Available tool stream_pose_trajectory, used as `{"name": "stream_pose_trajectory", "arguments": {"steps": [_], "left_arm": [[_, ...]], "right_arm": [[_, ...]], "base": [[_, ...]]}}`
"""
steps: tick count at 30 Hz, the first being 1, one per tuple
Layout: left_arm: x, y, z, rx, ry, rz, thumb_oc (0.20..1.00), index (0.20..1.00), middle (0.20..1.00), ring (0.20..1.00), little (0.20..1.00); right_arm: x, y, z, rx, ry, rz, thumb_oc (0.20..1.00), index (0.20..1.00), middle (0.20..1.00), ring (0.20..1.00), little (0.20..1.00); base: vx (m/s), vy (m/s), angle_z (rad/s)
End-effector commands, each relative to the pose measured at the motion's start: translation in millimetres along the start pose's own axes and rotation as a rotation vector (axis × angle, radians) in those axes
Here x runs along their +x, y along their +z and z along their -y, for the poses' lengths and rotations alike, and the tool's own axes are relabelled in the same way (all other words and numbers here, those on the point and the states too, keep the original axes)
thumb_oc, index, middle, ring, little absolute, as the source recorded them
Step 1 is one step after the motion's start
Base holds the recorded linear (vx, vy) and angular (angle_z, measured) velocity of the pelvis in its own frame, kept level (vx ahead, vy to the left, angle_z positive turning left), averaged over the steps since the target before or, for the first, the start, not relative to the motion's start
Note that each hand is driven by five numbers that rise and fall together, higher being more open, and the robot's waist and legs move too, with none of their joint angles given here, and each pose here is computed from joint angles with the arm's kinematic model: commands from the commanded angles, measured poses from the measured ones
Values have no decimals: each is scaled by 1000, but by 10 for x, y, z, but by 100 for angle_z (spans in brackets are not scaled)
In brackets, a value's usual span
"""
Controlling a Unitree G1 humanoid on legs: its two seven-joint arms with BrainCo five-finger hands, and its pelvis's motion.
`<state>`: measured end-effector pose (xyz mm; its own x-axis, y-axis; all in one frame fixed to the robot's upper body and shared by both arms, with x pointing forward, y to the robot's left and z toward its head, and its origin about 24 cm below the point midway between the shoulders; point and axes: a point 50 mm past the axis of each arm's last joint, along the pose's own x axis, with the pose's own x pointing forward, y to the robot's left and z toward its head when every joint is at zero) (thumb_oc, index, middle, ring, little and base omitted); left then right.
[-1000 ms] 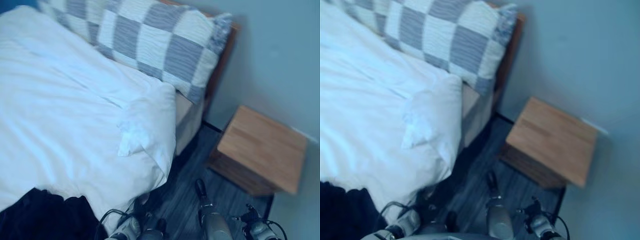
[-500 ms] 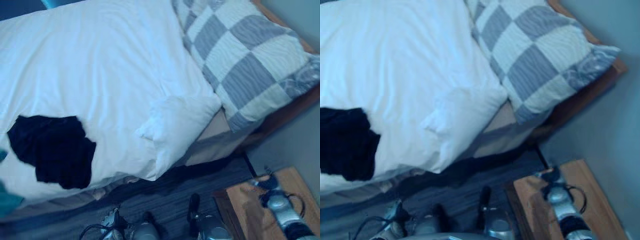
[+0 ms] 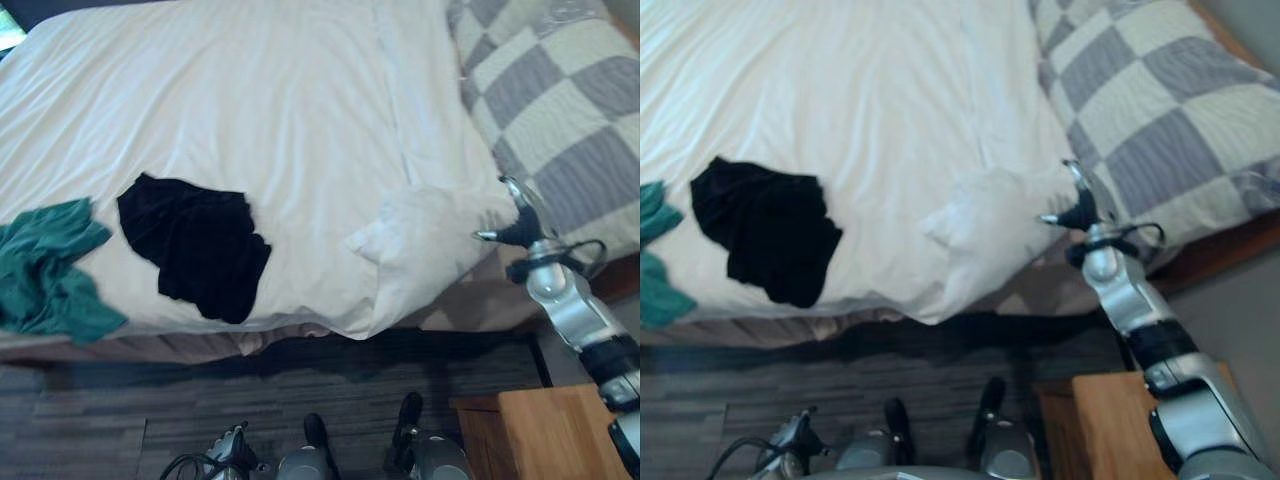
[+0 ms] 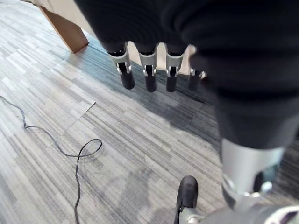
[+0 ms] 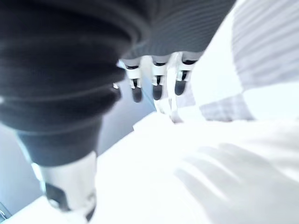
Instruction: Tidy up the quilt and then pick up the clothes from the bed and put them into the laundry hamper.
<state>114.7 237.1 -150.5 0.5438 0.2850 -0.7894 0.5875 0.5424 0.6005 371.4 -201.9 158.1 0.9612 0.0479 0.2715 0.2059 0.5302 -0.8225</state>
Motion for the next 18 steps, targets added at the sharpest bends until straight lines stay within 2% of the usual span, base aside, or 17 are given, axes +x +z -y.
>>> {"name": "stream_pose_trajectory", "arguments": {"steps": [1, 6, 7, 12, 15, 16, 17, 18], "left_arm": [[126, 160, -481, 74, 133, 76, 1000, 1000, 1000, 1000, 1000], [163, 369, -656, 115, 184, 148, 1000, 1000, 1000, 1000, 1000], [169, 457, -696, 143, 195, 183, 1000, 1000, 1000, 1000, 1000], [173, 478, -667, 156, 182, 184, 1000, 1000, 1000, 1000, 1000], [160, 346, -529, 168, 137, 133, 1000, 1000, 1000, 1000, 1000], [143, 243, -425, 174, 95, 91, 1000, 1000, 1000, 1000, 1000], [142, 241, -422, 175, 94, 91, 1000, 1000, 1000, 1000, 1000], [113, 145, -290, 163, 53, 45, 1000, 1000, 1000, 1000, 1000]], "right_arm": [[362, 326, 118, -52, -33, 51, 1000, 1000, 1000, 1000, 1000], [493, 324, -5, -180, 37, -14, 1000, 1000, 1000, 1000, 1000], [457, 133, -110, -271, 103, -97, 200, 200, 200, 200, 200], [284, -245, -293, -368, 215, -257, 200, 200, 200, 200, 200], [148, -418, -373, -294, 226, -325, 200, 200, 200, 200, 200], [-15, -555, -468, -194, 229, -360, 200, 200, 200, 200, 200], [-20, -560, -469, -193, 230, -361, 200, 200, 200, 200, 200], [-256, -615, -587, 11, 207, -353, 200, 200, 200, 200, 200]], "base": [[-64, -22, 22], [-63, -31, 44], [-16, -18, 57], [6, 8, 36], [25, 46, 4], [20, 37, 1], [48, 106, -1], [31, 70, -12]]}}
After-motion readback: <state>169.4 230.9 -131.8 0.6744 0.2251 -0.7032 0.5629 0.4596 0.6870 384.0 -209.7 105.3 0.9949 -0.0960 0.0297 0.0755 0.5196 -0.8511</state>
